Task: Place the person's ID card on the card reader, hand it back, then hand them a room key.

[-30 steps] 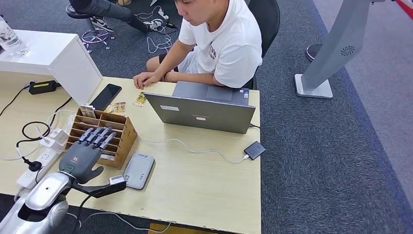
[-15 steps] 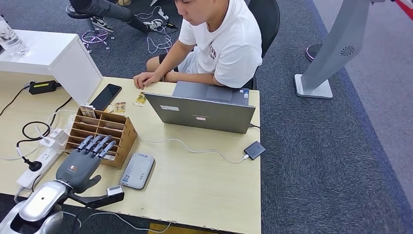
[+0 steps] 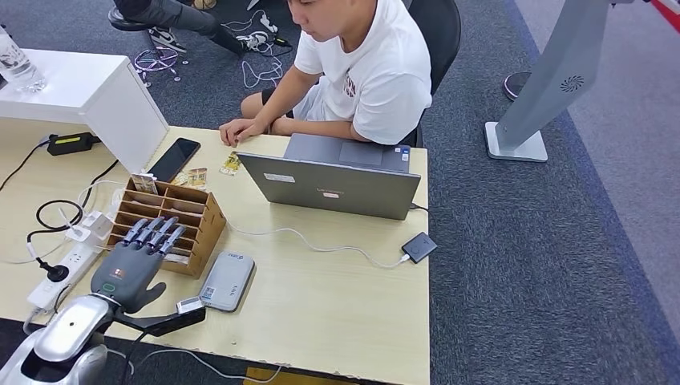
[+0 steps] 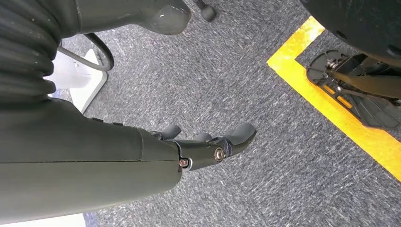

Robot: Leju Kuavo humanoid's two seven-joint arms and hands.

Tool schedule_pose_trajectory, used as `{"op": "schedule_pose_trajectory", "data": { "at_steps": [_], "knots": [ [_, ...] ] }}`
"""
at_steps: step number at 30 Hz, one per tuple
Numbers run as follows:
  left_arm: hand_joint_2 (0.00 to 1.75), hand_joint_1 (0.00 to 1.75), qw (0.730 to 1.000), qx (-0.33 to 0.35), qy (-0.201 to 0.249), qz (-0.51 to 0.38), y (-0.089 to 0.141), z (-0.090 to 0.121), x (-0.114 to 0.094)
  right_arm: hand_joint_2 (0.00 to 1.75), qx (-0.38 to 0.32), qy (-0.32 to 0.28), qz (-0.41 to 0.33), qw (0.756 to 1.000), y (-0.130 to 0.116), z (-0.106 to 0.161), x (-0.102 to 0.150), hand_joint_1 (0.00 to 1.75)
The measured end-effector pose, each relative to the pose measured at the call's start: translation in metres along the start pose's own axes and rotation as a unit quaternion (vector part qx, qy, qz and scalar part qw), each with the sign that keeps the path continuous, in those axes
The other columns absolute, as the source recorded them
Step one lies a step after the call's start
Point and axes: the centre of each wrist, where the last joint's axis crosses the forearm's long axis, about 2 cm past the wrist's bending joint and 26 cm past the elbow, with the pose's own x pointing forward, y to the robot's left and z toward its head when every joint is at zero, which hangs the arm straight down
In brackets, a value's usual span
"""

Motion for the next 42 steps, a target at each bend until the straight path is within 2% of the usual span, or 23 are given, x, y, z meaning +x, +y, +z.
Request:
{"op": "schedule_pose_trajectory", "data": {
  "at_steps": [15,19,42],
  "knots": [
    [1.75,0.0,0.999,-0.004,0.026,0.02,-0.0058,-0.006,-0.0026,1.75,0.003,-0.001,0.0,1.0,0.0002,0.0,-0.0001,0.0],
    [1.75,1.75,0.999,-0.005,0.029,0.021,-0.0063,-0.0063,-0.0033,1.75,0.003,-0.001,0.0,1.0,0.0002,0.0,-0.0001,0.0],
    [1.75,1.75,0.999,-0.011,0.029,0.038,-0.0042,-0.0091,-0.0058,1.75,0.002,0.003,-0.001,1.0,0.0002,0.0001,-0.0004,0.0]
  ]
}}
